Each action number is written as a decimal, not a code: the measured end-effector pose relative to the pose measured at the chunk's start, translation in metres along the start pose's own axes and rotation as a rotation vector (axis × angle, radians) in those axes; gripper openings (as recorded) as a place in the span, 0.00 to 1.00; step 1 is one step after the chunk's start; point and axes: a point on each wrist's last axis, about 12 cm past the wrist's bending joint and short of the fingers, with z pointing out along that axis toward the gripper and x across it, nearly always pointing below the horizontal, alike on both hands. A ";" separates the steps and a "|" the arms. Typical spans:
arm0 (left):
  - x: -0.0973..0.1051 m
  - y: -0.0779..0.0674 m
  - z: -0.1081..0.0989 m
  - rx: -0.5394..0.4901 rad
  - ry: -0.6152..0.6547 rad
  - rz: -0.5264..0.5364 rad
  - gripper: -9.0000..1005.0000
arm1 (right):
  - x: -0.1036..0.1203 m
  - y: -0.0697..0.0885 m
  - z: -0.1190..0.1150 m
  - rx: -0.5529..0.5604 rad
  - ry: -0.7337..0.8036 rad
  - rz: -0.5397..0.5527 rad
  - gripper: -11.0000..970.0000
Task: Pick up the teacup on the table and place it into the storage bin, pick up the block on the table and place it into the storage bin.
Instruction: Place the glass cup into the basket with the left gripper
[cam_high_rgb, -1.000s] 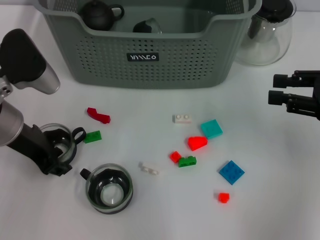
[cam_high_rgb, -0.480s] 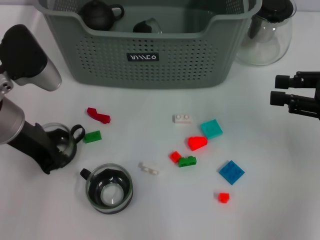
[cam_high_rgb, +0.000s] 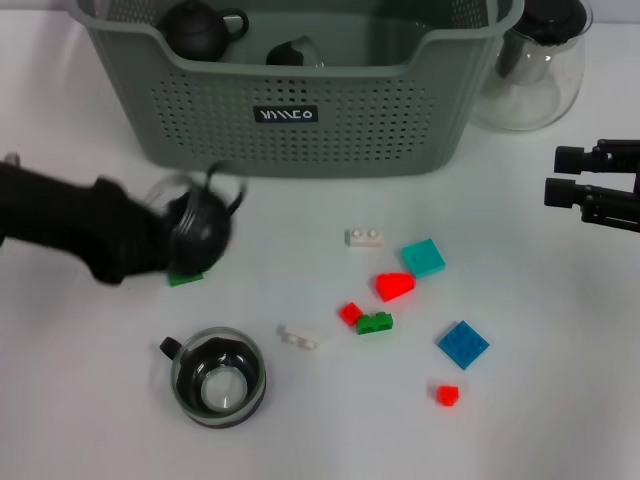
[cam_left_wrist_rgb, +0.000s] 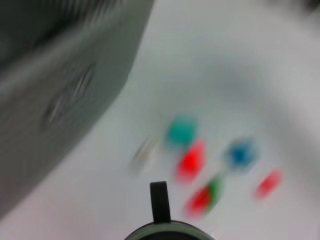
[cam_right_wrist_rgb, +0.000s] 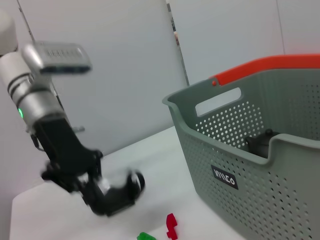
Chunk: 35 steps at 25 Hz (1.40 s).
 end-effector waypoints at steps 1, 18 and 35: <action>-0.001 0.000 -0.005 0.068 -0.090 0.012 0.05 | 0.000 0.000 0.000 0.000 0.000 0.000 0.51; -0.154 0.069 0.017 -0.105 -0.539 -0.213 0.05 | 0.001 0.001 0.004 -0.011 -0.009 -0.002 0.51; -0.194 0.072 0.149 -0.600 0.079 -0.148 0.10 | 0.003 0.001 0.007 -0.019 -0.011 0.006 0.51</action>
